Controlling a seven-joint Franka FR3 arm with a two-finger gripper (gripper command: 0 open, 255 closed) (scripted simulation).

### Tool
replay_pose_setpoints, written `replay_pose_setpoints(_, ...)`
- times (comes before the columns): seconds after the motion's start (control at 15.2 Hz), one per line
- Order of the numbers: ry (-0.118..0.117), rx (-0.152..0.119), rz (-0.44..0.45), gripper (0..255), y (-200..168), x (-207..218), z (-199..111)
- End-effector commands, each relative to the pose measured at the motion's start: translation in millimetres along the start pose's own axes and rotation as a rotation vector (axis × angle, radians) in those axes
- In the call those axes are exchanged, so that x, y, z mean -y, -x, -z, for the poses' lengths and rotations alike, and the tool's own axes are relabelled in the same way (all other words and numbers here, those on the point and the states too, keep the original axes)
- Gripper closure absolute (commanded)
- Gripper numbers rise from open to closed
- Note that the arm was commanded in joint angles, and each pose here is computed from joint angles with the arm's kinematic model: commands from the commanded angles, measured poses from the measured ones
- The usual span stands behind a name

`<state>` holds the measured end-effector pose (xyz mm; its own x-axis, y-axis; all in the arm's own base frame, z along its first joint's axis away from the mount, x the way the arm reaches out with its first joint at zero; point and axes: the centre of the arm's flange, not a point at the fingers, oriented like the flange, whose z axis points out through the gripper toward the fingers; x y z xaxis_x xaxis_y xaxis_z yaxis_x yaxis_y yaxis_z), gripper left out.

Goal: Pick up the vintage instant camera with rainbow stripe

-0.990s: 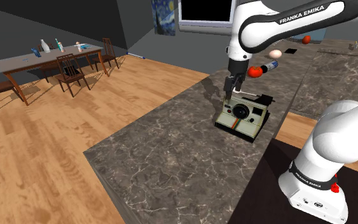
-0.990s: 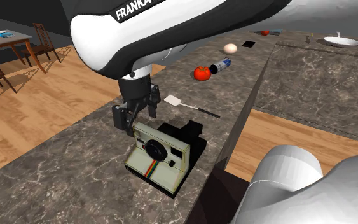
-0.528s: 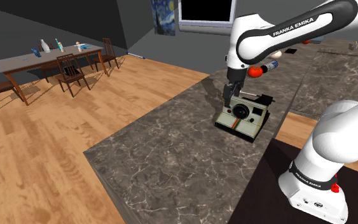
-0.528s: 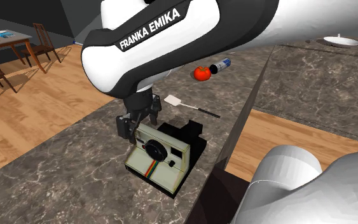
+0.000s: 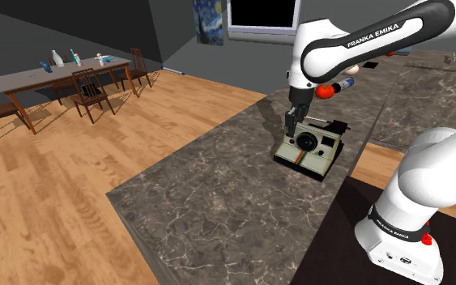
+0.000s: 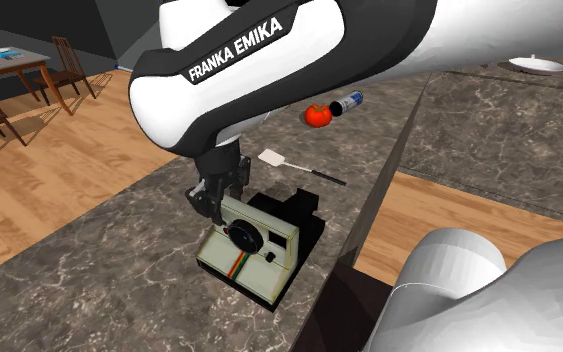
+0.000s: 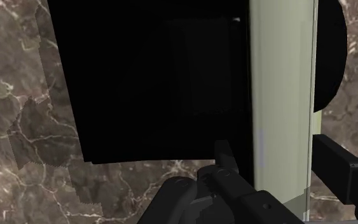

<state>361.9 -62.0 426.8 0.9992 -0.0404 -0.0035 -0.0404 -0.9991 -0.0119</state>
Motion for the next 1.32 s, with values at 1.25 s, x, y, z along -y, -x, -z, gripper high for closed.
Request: replay_pose_setpoints(1.25,0.0,0.001,0.0,255,0.0,1.0,78.8)
